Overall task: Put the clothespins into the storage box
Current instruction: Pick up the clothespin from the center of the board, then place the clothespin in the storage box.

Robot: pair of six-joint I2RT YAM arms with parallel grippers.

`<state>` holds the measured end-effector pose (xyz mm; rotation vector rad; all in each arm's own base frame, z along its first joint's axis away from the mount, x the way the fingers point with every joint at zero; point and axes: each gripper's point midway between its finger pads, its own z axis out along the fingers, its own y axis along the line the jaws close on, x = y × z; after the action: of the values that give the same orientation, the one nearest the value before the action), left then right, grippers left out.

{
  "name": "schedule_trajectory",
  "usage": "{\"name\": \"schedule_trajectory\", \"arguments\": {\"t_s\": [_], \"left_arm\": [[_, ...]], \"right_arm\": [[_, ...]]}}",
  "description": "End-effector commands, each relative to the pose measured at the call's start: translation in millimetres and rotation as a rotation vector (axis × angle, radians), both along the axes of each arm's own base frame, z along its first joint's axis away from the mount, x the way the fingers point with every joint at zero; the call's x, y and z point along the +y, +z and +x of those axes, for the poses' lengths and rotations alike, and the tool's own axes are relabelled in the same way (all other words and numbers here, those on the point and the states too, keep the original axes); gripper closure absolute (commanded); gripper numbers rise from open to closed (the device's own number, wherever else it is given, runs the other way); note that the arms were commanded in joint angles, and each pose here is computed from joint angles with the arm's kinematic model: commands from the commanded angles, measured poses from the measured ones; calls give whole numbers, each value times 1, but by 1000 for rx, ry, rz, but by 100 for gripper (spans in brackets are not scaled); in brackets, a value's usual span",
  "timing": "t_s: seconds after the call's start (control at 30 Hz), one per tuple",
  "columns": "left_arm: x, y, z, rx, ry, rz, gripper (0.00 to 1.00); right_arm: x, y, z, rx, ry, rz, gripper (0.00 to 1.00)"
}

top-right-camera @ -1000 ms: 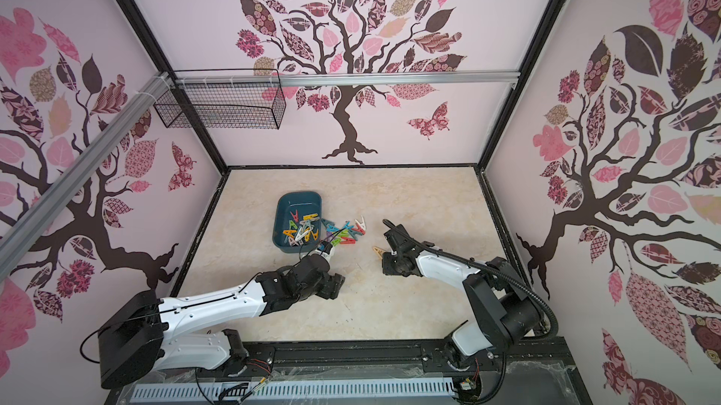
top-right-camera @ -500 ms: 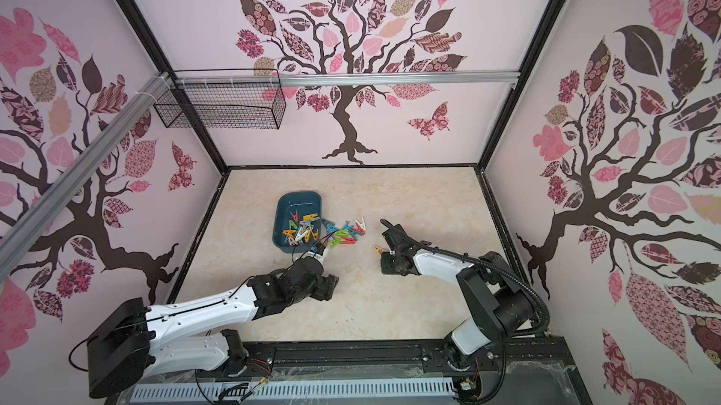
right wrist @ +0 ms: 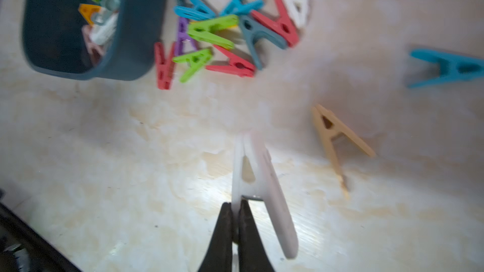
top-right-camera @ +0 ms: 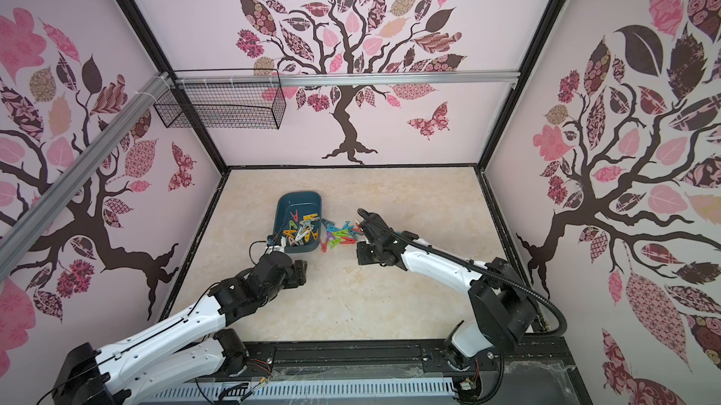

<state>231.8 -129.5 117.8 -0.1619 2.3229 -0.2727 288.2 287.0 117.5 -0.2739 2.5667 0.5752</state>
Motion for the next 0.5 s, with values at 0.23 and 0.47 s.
{"name": "schedule_trajectory", "arguments": {"t_s": [0.23,0.47], "left_arm": [[74,-27,-27,58,287,-108,22],[70,-23,-26,62,253,-95,22]], "right_arm": [[158,38,39,-82,176,138,92],[170,43,65,-149,175,67,64]]}}
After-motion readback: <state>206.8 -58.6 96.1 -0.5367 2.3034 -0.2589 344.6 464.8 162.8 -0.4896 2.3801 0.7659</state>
